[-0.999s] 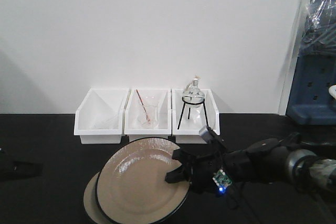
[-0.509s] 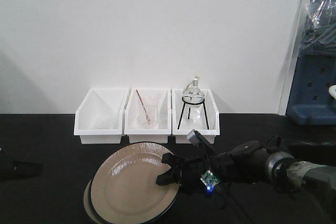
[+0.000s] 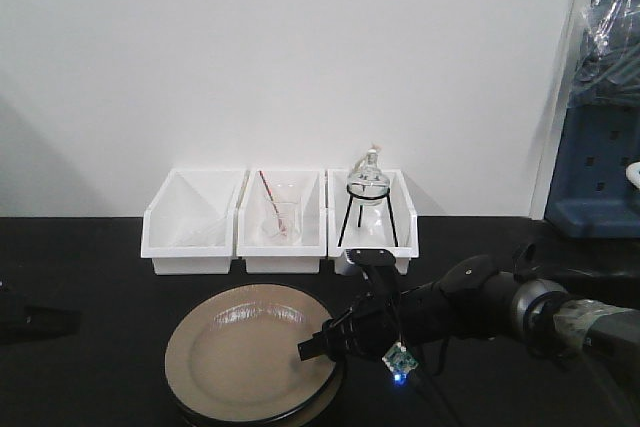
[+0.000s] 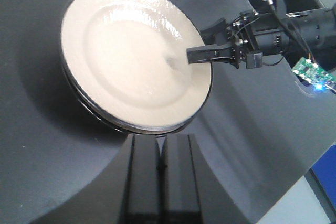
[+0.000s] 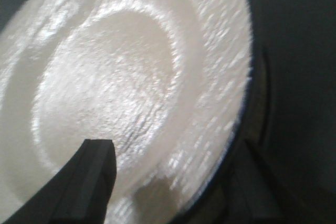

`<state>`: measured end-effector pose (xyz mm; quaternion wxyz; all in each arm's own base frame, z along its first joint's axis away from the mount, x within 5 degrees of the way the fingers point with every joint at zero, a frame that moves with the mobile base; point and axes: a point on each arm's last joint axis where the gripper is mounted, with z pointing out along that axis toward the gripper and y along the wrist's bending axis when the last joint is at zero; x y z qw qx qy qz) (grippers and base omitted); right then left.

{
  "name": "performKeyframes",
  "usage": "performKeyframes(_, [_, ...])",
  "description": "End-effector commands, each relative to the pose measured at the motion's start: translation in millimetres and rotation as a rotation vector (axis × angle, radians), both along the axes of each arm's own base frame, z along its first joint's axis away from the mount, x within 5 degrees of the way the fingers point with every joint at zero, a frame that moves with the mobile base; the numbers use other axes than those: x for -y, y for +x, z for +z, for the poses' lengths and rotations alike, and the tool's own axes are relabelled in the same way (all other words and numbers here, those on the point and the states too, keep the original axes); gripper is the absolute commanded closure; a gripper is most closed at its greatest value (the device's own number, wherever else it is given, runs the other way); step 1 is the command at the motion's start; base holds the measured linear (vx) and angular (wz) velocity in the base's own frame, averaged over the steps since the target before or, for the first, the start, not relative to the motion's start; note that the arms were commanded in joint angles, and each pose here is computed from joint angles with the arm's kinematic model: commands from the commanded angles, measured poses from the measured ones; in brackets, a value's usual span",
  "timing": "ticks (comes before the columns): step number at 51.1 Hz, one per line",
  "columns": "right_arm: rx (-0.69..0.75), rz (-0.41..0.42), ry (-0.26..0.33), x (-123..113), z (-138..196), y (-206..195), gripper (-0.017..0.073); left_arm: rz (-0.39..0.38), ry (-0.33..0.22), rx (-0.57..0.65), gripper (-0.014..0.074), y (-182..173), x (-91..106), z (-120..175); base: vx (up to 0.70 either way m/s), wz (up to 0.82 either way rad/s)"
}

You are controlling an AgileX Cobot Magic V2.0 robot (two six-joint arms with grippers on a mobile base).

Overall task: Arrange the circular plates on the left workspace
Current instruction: 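Lift the plate with the right gripper and lay it onto the other plate, then open the right gripper and withdraw it from the stacked plates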

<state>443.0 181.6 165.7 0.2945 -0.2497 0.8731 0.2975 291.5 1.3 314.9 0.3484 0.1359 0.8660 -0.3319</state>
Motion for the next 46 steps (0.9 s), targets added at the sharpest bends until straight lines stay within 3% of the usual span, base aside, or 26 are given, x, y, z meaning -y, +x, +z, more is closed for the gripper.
performKeyframes(1, [0.182, -0.010, -0.030, 8, 52, 2, 0.0069, 0.026, -0.048, 0.078, 0.0597, -4, 3.1, 23, 0.00, 0.00])
performKeyframes(11, [0.316, 0.029, -0.163, 19, 87, -6, 0.0085, 0.033, -0.006, 0.074, 0.0597, -4, 0.9, 20, 0.00, 0.00])
performKeyframes(16, [0.323, -0.006, -0.183, 24, 108, -14, 0.0130, 0.042, 0.014, 0.076, 0.0596, -3, -0.5, 19, 0.00, 0.00])
performKeyframes(21, [0.285, -0.047, -0.247, 34, 130, -28, 0.0275, 0.045, 0.015, 0.073, 0.0594, -3, -0.7, 18, 0.00, 0.00])
performKeyframes(25, [0.238, -0.089, -0.352, 48, 143, -43, 0.0488, 0.048, 0.013, 0.055, 0.0594, -5, -0.5, 12, 0.00, 0.00])
performKeyframes(26, [0.241, -0.187, -0.434, 66, 158, -64, 0.0573, 0.087, 0.047, 0.025, 0.0594, -13, -1.8, -4, 0.00, 0.00])
performKeyframes(27, [0.240, -0.199, -0.440, 68, 158, -68, 0.0571, 0.099, 0.054, 0.023, 0.0594, -15, -2.2, -6, 0.00, 0.00])
performKeyframes(30, [0.278, -0.247, -0.431, 75, 168, -83, 0.0570, 0.169, 0.088, 0.027, 0.0594, -23, -4.8, -17, 0.00, 0.00])
performKeyframes(37, [0.419, -0.332, -0.339, 90, 175, -131, 0.0567, 0.273, 0.184, 0.074, 0.0594, -60, -4.5, -40, 0.00, 0.00])
performKeyframes(41, [0.513, -0.392, -0.254, 100, 177, -166, 0.0565, 0.278, 0.231, 0.115, 0.0594, -81, 1.9, -49, 0.00, 0.00])
performKeyframes(46, [0.581, -0.440, -0.194, 112, 161, -204, 0.0565, 0.220, 0.280, 0.184, 0.0594, -110, 13.9, -56, 0.00, 0.00])
